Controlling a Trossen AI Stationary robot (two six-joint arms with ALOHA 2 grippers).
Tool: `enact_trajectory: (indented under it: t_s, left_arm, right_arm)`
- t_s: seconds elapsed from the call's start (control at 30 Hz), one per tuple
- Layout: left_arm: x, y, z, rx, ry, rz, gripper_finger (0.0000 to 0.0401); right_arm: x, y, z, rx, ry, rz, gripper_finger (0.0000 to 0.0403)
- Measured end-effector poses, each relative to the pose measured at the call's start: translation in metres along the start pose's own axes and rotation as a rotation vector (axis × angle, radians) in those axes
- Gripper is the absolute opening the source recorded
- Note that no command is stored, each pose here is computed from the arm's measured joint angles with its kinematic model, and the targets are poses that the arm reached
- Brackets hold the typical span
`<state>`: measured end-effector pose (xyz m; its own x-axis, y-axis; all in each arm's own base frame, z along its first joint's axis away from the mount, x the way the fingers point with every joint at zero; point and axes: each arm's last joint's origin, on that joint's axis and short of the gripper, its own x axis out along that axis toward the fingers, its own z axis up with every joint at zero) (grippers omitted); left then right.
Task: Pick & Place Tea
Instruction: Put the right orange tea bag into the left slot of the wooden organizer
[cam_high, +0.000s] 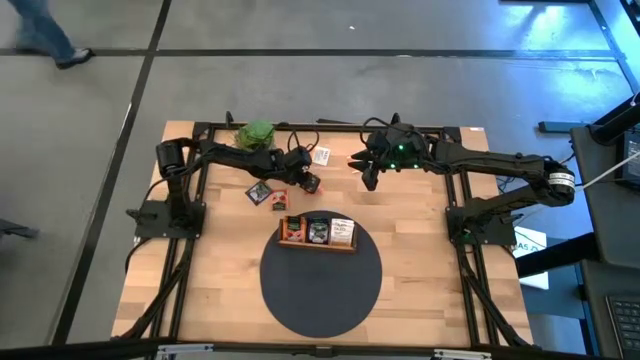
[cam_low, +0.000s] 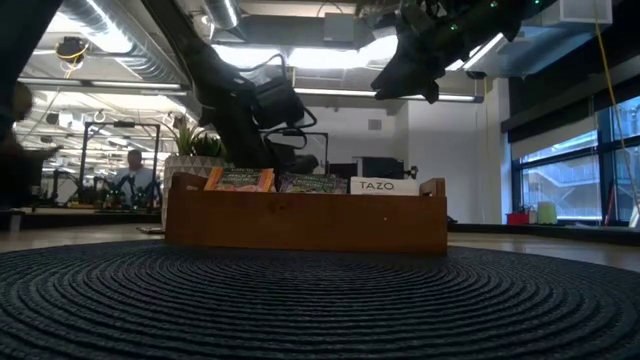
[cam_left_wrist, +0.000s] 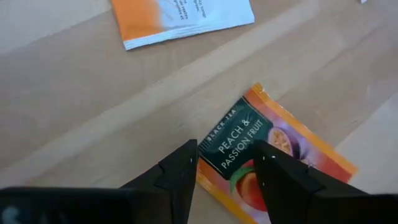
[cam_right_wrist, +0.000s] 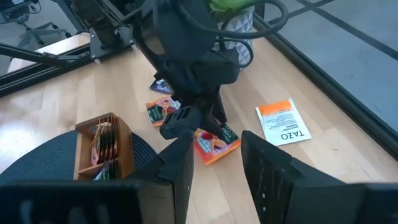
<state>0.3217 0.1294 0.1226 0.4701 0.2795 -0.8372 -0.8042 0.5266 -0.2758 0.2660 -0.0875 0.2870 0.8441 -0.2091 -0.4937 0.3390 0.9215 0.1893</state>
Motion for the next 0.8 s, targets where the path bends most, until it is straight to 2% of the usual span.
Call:
enact_trajectory:
  t_s: [0.33,0.57,0.8]
  left_arm:
    - [0.001,0.000,-0.005,0.084,0.020,0.024,0.0144]
    - [0.000,0.002,-0.013,0.228,0.071,0.095,0.0143]
    - [-0.001,-0.003,-0.020,0.227,0.068,0.133,0.0124]
  right_arm:
    - [0.000,0.000,-0.001,0.000,0.005,-0.001,0.0135]
    - [0.000,0.000,-0.001,0.000,0.005,-0.001,0.0136]
    - [0.000,0.000,-0.001,0.002,0.005,-0.001,0.0136]
